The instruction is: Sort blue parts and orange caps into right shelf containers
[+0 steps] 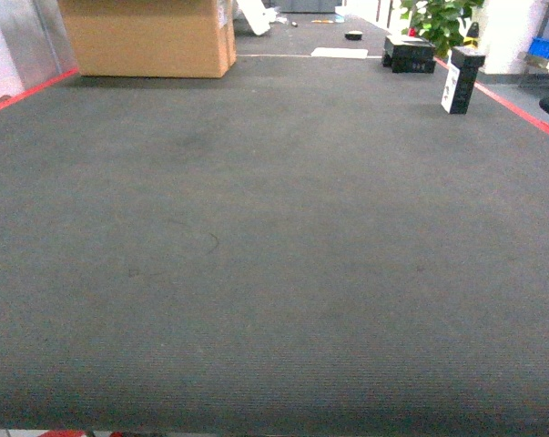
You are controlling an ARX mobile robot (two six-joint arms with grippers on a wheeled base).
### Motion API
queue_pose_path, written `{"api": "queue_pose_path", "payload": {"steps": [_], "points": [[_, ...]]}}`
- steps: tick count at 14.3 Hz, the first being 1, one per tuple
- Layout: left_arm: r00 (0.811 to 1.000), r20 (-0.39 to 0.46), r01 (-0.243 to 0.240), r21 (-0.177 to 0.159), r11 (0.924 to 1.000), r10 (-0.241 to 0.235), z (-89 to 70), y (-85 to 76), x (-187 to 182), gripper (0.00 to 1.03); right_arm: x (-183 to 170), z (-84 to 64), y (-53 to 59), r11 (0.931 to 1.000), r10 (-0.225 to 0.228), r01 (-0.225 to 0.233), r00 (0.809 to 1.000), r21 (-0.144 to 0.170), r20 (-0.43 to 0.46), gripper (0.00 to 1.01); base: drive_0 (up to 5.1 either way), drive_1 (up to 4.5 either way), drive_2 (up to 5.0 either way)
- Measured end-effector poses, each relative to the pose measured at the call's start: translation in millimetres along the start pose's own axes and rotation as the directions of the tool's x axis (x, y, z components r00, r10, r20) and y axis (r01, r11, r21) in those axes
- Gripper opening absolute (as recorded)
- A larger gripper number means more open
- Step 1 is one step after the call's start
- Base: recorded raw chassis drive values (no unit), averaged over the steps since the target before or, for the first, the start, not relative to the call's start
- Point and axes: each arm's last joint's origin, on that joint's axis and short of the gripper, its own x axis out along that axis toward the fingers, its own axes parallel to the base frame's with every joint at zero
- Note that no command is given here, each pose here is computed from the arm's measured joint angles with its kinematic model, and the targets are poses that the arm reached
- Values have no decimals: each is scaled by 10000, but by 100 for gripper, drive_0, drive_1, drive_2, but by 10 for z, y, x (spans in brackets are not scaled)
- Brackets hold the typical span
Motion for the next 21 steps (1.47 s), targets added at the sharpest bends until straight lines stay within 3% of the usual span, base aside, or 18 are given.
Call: {"api": "queue_pose_path", "payload": {"steps": [21], "points": [[10000, 0, -11, 0, 10000, 11, 0, 1, 0, 43, 0, 0, 0, 10000, 4, -4, 10000, 0, 0, 41, 0, 0, 0]]}}
